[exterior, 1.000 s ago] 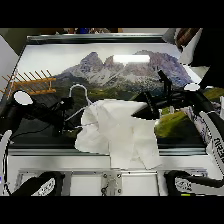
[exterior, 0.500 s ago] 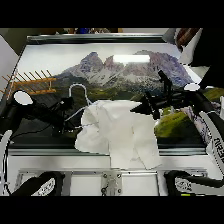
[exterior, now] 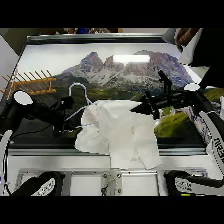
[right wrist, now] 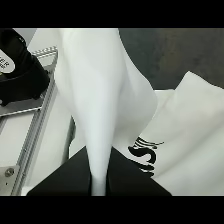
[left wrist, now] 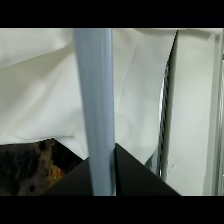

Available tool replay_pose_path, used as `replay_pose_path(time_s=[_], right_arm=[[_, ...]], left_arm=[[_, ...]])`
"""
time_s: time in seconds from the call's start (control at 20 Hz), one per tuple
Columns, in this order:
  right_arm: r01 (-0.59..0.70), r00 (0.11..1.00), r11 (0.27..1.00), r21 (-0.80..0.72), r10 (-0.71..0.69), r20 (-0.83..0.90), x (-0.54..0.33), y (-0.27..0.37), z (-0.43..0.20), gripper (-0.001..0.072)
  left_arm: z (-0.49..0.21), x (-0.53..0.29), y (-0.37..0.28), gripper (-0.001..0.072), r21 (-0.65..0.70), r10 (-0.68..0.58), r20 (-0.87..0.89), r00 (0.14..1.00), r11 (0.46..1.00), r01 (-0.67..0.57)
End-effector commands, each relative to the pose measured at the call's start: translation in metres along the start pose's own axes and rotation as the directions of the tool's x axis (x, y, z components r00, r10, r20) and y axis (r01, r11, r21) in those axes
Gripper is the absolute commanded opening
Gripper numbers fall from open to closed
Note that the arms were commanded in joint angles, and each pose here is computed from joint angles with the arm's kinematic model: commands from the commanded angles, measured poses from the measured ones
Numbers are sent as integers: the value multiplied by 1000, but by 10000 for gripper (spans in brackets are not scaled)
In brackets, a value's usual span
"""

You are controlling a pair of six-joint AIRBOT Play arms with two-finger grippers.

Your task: Fold the clothes and pants, and hang the long-sleeved shirts on hangers.

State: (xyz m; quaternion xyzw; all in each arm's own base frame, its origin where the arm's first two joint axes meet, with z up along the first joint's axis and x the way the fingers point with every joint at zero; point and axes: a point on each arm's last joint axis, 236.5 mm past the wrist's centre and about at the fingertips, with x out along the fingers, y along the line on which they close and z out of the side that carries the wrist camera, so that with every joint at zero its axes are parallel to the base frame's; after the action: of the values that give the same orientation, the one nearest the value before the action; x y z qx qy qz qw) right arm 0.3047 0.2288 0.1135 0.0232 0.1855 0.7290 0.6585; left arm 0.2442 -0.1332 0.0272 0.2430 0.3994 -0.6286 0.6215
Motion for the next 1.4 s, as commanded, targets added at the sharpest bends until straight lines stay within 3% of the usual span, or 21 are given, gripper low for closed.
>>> replay_pose_path(time_s=[0.0,0.4,0.45,0.5,0.55,0.95,1.35], right_arm=[[0,1000,1000,0,0,0,0,0,0,31],[5,1000,1000,1,-5,2,-1,-1,0,29],[5,1000,1000,1,-5,2,-1,-1,0,28],[5,1000,1000,1,-5,2,-1,-1,0,29],[5,1000,1000,1,-5,2,-1,-1,0,28],[4,1000,1000,-15,-4,4,-1,-1,0,27],[16,992,999,-32,-12,127,-3,-3,30,26]], left_arm=[[-2,0,1,18,-33,3,-5,1000,999,-3],[-2,-1,1,20,-89,2,-5,1000,996,-3],[-2,-1,1,149,-92,3,-5,1000,996,-3],[-1,-1,2,367,-111,8,-4,1000,994,-9],[-1,-1,5,391,-139,21,-3,1000,990,-21],[-12,-11,16,391,-218,65,7,998,974,-62],[-20,-19,33,390,-291,135,11,991,948,-127]])
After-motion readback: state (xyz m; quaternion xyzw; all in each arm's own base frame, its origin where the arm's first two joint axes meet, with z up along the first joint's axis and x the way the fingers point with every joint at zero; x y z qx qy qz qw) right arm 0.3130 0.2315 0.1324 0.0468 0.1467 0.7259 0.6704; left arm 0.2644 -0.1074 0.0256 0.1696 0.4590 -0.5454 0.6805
